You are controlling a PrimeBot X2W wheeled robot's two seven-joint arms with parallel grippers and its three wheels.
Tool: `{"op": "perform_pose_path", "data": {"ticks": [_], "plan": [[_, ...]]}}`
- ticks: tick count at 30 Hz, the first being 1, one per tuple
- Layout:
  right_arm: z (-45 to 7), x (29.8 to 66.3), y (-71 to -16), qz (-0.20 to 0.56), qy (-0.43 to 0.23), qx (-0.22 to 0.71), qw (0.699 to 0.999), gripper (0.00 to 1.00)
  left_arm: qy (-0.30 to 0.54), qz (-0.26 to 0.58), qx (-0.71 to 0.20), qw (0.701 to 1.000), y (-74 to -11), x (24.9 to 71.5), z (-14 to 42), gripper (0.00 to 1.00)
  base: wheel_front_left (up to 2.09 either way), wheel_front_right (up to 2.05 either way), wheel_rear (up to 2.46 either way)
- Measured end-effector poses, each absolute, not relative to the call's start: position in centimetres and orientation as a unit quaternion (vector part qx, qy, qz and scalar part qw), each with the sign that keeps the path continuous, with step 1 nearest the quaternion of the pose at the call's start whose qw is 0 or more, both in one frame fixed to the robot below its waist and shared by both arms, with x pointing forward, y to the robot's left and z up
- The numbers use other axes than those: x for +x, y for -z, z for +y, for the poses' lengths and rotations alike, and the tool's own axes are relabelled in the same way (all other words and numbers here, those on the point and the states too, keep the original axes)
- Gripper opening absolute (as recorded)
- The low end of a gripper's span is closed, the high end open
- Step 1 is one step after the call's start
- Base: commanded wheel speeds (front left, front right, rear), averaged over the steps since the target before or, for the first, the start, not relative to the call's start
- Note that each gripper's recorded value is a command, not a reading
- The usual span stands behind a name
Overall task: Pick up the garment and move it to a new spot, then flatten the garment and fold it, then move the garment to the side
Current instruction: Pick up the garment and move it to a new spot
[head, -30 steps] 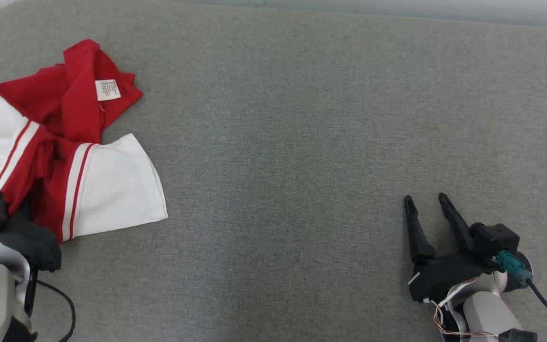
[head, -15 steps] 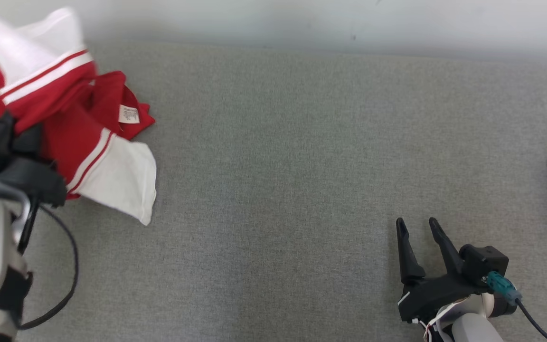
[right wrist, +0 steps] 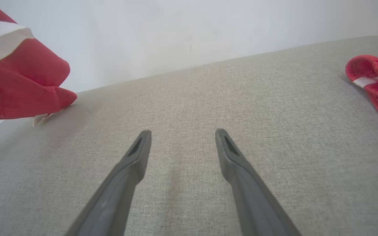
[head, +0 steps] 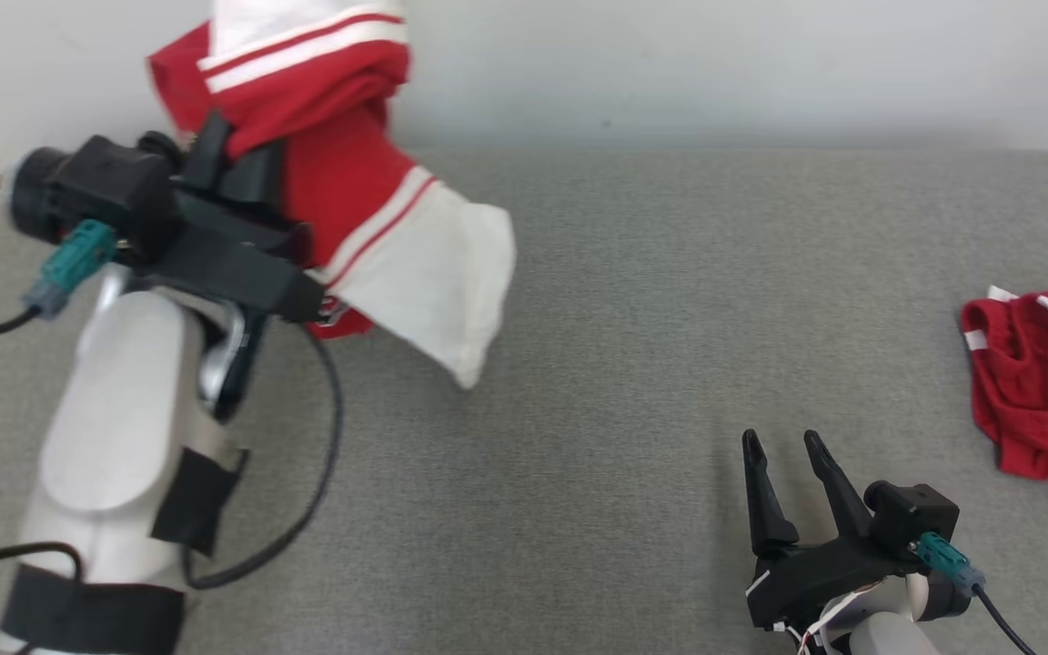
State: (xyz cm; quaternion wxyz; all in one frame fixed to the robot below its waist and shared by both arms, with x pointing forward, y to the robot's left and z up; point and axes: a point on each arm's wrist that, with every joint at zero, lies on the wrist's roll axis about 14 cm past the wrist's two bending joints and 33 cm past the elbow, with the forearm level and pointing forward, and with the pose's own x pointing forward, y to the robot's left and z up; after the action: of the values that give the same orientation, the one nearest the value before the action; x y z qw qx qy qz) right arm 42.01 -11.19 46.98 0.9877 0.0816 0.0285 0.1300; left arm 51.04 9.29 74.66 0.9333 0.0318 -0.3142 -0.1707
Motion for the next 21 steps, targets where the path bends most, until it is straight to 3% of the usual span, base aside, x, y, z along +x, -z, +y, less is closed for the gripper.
{"op": "perform_pose_path", "data": {"ticks": [5, 15, 18, 19, 20, 21], "plan": [[-12.3, 41.6, -47.0, 0.029, -0.114, 0.081, 0.990, 1.00, 0.217, -0.315, -0.051, 0.923, -74.3, 50.0, 5.2, 0.00, 0.00, 0.00, 0.00], [-12.3, 42.1, -46.9, 0.029, -0.117, 0.077, 0.990, 1.00, 0.180, -0.162, -0.128, 0.962, -62.1, 50.5, 5.5, 0.00, 0.00, 0.00, 0.00], [-11.3, 42.2, -46.7, 0.033, -0.134, 0.074, 0.988, 1.00, 0.139, -0.118, -0.120, 0.976, -58.4, 50.4, 7.7, 0.47, 0.00, 0.00, 0.00], [-10.8, 42.3, -46.7, 0.032, -0.141, 0.074, 0.987, 1.00, 0.127, -0.105, -0.117, 0.979, -57.4, 50.3, 8.4, 0.47, 0.00, 0.00, 0.00], [-10.4, 42.4, -46.8, 0.031, -0.148, 0.075, 0.986, 1.00, 0.114, -0.094, -0.114, 0.983, -56.5, 50.1, 9.2, 1.00, 0.00, 0.00, 0.00], [-9.8, 42.6, -47.0, 0.029, -0.158, 0.074, 0.984, 1.00, 0.101, -0.082, -0.115, 0.985, -55.5, 49.9, 9.9, 1.00, 0.00, 0.00, 0.00]]}}
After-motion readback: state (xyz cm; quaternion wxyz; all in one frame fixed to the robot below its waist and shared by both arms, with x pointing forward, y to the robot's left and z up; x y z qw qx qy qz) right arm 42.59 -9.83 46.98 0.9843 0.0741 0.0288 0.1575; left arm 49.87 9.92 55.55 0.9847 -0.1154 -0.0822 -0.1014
